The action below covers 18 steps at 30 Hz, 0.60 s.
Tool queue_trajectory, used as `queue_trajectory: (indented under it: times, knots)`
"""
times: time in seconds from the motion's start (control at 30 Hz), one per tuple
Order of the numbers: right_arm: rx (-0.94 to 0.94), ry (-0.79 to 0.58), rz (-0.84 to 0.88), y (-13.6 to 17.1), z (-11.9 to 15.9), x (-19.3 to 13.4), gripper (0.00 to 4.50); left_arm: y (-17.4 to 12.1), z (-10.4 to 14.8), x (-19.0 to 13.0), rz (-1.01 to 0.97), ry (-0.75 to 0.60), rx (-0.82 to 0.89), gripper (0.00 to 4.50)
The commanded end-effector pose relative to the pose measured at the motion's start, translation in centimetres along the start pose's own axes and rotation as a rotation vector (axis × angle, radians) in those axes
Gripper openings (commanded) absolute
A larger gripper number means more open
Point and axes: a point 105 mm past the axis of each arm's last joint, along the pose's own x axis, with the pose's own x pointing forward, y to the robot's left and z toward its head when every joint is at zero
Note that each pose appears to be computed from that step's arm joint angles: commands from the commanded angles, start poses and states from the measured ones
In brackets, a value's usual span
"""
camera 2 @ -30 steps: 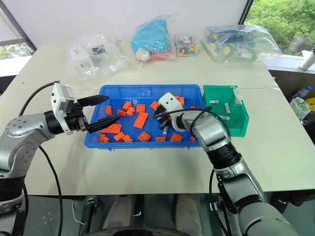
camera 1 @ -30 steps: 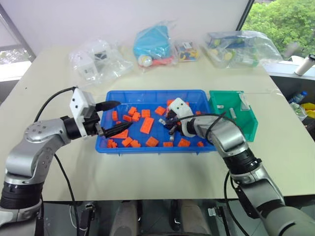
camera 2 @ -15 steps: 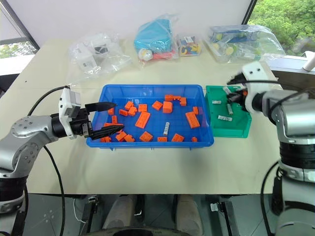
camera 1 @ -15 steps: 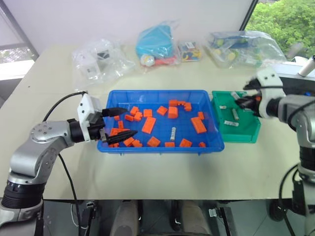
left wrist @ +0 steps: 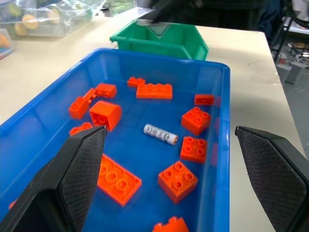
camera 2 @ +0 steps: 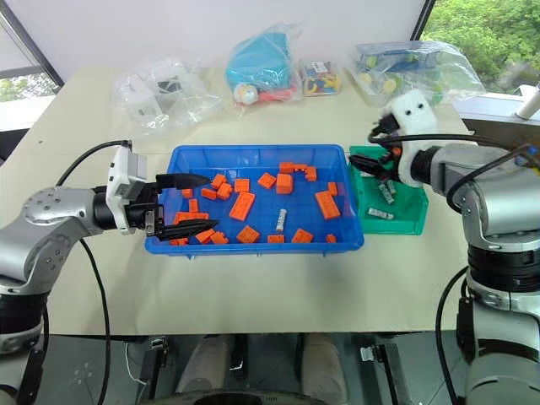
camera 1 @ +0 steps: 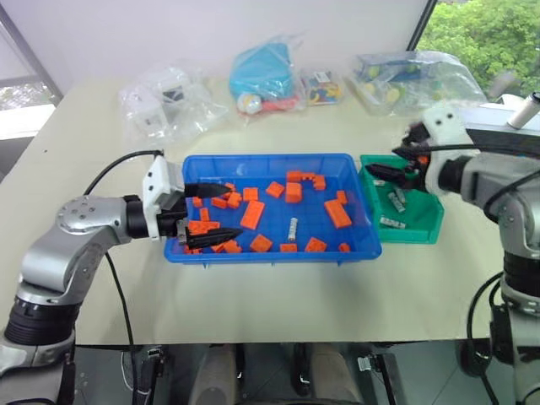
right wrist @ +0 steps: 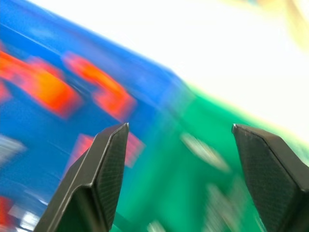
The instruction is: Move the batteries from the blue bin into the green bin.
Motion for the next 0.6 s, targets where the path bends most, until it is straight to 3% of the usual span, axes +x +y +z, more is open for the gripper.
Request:
queue_trajectory:
  times: [0.03,0.27,0.6]
  knots:
    - [0.078,0.035,0.185,5.7,-0.3,2.3,3.6,0.1,0.6,0.0,0.009,-0.002,0.043,4.5]
    - [0.236,0.197,0.364,12.3,-4.2,4.2,3.6,-0.2,0.7,0.0,0.016,-0.003,0.039,4.5]
    - [0.321,0.278,0.368,13.6,-6.2,6.2,3.6,-0.3,0.6,0.0,0.018,-0.003,0.032,4.5]
